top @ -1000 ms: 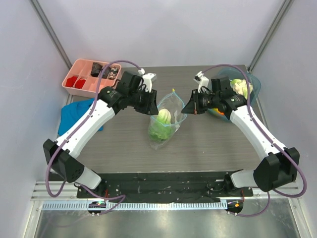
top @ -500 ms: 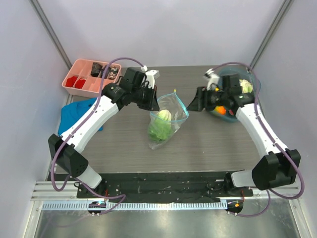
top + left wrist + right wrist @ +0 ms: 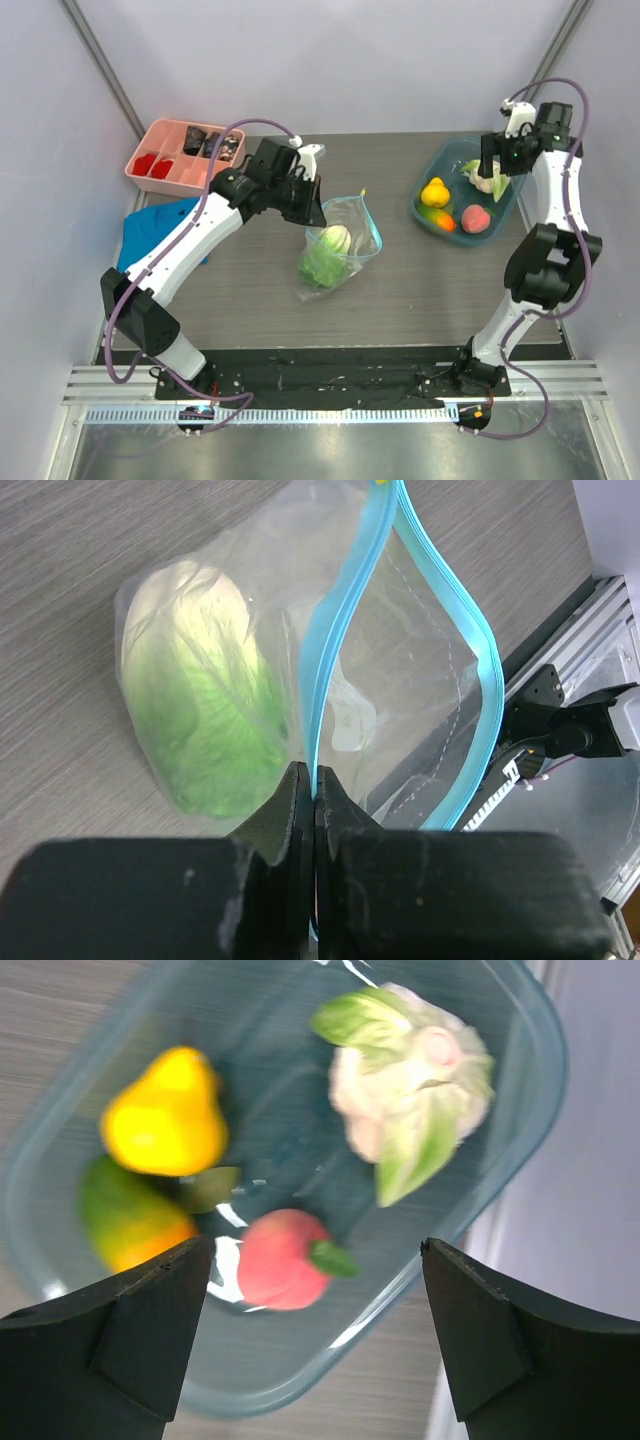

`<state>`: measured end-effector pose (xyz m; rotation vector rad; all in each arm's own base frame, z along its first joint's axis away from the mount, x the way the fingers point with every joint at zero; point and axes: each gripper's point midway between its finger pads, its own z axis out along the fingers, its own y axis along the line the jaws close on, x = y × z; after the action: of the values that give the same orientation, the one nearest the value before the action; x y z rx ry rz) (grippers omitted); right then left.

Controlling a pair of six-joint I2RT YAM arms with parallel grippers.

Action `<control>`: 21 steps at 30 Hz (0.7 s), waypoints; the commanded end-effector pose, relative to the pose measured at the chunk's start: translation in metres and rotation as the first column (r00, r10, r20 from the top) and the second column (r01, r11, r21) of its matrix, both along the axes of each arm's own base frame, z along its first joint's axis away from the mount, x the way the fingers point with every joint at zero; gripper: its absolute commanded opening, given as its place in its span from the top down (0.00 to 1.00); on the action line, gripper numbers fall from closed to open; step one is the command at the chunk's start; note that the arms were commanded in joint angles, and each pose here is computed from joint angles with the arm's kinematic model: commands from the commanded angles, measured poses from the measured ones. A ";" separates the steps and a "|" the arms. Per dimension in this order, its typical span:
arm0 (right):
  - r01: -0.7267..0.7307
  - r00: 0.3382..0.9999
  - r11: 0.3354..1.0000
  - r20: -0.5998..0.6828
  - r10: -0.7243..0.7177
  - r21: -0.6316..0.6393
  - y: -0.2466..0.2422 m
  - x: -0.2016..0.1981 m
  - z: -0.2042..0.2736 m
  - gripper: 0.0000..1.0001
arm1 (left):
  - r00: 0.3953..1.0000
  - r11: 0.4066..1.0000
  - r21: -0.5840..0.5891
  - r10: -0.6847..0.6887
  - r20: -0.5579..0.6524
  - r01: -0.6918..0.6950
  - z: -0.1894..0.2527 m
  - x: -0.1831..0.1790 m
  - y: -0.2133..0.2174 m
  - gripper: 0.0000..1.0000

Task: Place the food in the zip-top bag and seal the zipper
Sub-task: Pick up the fake vegetable from the bin.

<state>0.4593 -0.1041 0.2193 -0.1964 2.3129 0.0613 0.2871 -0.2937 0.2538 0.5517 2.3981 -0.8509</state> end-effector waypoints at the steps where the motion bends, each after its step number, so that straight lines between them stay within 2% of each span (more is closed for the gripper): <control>1: 0.009 1.000 0.953 -0.018 -0.015 -0.303 -0.046 0.036 -0.012 0.08 | 0.999 0.998 -0.066 -0.016 0.041 0.019 0.019 0.006 -0.012 1.00; 7: -0.006 1.000 0.879 -0.016 -0.002 -0.478 -0.064 0.067 -0.039 0.05 | 0.999 0.997 -0.063 -0.032 0.033 0.034 0.015 0.007 -0.015 1.00; 21: -0.091 0.993 0.833 -0.118 0.031 -0.546 -0.060 0.099 -0.120 0.04 | 0.999 0.998 -0.058 -0.037 0.030 0.038 0.010 0.008 -0.015 1.00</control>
<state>0.5439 -0.1527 0.0936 -0.5621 2.4192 -0.5036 0.2896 -0.3011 0.2458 0.5638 2.4122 -0.8792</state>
